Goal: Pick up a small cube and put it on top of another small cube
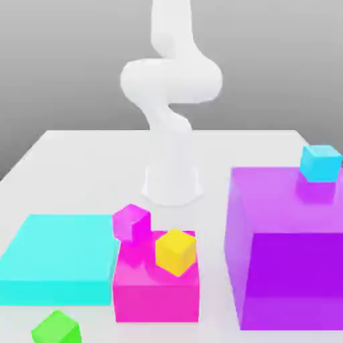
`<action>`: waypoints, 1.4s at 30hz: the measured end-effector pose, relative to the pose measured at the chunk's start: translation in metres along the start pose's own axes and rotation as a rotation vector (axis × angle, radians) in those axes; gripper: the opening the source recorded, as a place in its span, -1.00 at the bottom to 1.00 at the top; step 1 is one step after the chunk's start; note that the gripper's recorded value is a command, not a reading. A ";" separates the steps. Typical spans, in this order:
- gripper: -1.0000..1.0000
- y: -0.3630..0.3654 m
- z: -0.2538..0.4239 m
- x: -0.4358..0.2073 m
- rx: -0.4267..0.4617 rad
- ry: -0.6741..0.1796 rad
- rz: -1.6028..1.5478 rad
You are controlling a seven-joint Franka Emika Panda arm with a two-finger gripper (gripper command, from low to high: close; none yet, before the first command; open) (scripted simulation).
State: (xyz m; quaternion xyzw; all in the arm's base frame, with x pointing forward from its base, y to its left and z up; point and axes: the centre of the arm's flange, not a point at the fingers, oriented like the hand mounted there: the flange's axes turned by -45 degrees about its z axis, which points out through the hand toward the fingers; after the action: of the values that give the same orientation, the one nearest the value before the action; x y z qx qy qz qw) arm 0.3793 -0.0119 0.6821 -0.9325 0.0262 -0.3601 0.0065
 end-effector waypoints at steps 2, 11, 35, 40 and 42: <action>0.00 0.011 0.037 0.002 -0.009 -0.053 0.033; 0.00 0.065 0.192 -0.021 -0.059 -0.273 0.184; -1.00 0.190 0.488 -0.265 -0.225 -0.710 0.497; -1.00 0.190 0.491 -0.268 -0.225 -0.710 0.497; -1.00 0.190 0.480 -0.257 -0.225 -0.710 0.497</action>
State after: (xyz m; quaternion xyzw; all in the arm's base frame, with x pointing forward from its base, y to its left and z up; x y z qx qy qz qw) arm 0.5034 -0.1906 0.1481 -0.9587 0.2845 -0.0002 -0.0001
